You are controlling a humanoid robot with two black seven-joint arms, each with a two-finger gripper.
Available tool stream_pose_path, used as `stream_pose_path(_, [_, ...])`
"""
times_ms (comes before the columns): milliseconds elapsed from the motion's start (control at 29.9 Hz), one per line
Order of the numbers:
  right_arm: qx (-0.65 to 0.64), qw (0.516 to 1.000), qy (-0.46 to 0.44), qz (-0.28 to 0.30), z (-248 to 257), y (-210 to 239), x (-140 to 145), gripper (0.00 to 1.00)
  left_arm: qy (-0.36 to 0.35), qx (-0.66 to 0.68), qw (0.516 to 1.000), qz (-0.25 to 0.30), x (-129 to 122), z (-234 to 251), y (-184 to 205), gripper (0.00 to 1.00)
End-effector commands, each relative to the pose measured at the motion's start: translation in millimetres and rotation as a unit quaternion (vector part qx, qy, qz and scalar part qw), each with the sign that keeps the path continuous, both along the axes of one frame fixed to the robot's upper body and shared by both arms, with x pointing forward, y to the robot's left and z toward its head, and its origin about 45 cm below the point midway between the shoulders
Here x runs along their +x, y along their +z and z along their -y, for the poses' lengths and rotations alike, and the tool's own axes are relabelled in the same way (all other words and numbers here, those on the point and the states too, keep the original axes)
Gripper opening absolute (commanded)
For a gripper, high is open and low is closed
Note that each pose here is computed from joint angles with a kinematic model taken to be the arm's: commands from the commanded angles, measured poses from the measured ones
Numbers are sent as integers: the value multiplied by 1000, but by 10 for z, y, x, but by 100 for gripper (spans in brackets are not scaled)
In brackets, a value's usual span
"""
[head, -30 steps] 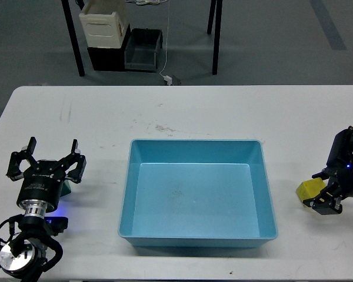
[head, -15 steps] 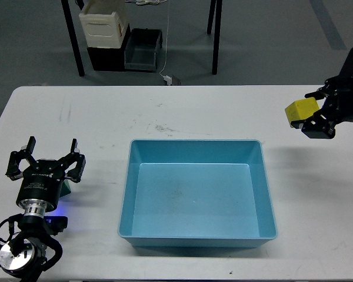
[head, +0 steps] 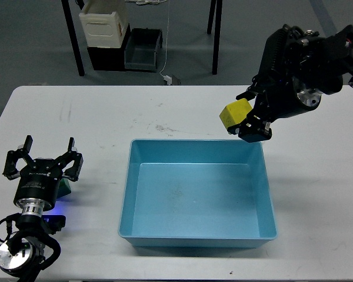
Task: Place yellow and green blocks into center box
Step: 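Lift the yellow cube and carry it over the blue tray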
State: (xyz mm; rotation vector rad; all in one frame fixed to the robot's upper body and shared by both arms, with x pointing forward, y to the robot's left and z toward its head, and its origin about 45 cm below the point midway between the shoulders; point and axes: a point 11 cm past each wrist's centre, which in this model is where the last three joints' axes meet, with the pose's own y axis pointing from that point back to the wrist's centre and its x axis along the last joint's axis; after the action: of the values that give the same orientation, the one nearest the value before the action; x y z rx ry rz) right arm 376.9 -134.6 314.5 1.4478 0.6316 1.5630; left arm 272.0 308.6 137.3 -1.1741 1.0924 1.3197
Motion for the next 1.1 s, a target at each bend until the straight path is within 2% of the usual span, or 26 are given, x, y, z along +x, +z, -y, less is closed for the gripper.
stream_pose_path(0, [-23,999,23,-20,-110,-199,-109,34,1,0,1000,0,1,-6,3,100])
stream_pose_path(469, [-86,991,56,-81,-173,-838,-390,39,2,0,1000,1,2,-11,5,100])
stream_pose_path(602, [-87,992,35,-87,-101,-940,-327,50,2,0,1000,1,2,-11,5,100])
stream_pose_path(736, [-81,992,25,-97,-77,-1010,-329,68,2,0,1000,1,2,-11,5,100])
stream_pose_path(904, [-54,990,-2,-127,-88,-1047,-347,96,11,1,1000,5,16,-79,36,100])
stream_pose_path(1071, [-44,990,-15,-135,-70,-1034,-331,97,10,3,1000,8,28,-94,53,100])
